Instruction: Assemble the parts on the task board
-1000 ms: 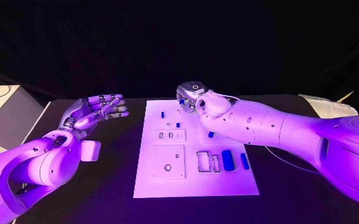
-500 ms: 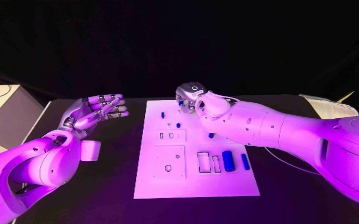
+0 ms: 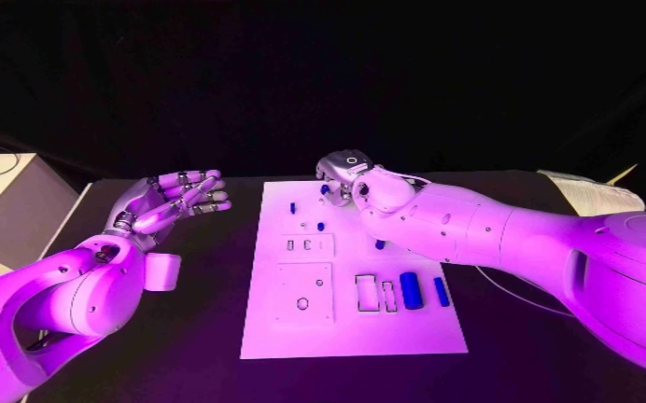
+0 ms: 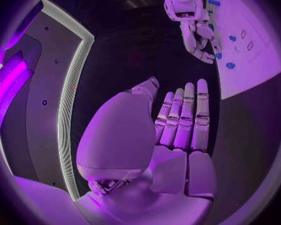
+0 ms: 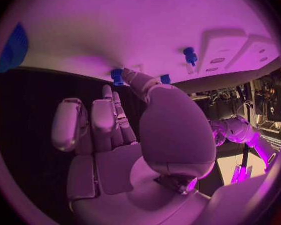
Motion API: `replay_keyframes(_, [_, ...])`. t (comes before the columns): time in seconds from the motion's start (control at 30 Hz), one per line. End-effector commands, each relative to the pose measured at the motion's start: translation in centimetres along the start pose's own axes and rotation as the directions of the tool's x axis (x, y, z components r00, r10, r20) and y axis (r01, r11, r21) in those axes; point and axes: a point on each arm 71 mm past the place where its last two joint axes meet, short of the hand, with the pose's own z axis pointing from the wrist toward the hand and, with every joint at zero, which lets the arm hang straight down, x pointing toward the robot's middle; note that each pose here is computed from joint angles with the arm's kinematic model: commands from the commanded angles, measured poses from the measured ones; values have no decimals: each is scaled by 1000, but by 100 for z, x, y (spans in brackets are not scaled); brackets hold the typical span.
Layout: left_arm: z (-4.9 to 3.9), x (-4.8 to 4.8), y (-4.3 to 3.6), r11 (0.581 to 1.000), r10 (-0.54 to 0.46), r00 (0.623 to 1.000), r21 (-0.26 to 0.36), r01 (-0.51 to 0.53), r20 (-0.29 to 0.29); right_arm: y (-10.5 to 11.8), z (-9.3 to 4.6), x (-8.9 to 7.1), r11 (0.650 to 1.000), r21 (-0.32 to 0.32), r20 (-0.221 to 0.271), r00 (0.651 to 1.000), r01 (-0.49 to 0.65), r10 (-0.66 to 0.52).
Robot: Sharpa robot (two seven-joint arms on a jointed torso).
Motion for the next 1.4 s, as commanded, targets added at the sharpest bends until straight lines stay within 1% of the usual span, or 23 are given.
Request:
replay_keyframes(0.03, [2,17,-13,1000,-3,1000,7,3,-14,-7,-2,8,1000,-10,-8,1000,-1,1])
replay_keyframes(0.27, [6,13,-9,1000,-2,1000,7,2,-13,-65,-53,-11,1000,-9,14,1000,-9,9])
replay_keyframes(0.4, [13,-2,-3,1000,0,1000,6,0,-9,-120,-121,-31,1000,-9,27,999,-22,22])
replay_keyframes(0.5, [15,-13,0,1000,1,1000,6,-1,-6,-175,-202,-74,999,-10,50,998,-48,48])
replay_keyframes(0.63, [17,-27,4,1000,2,1000,6,-2,-2,-276,-317,-180,993,-5,85,989,-122,122])
replay_keyframes(0.8, [17,-39,6,1000,3,1000,6,-3,-1,-450,-449,-328,974,11,98,970,-226,224])
replay_keyframes(0.9, [18,-45,8,1000,3,1000,6,-3,1,-567,-509,-373,961,32,77,960,-274,271])
replay_keyframes(1.03, [22,-38,12,1000,1,1000,6,-1,-2,-725,-561,-391,947,75,23,950,-311,310])
replay_keyframes(1.23, [29,-22,18,1000,-3,1000,6,3,-7,-962,-607,-339,933,161,-59,940,-322,335])
replay_keyframes(1.4, [30,-15,21,1000,-4,1000,6,4,-9,-1059,-626,-302,927,205,-100,935,-315,340])
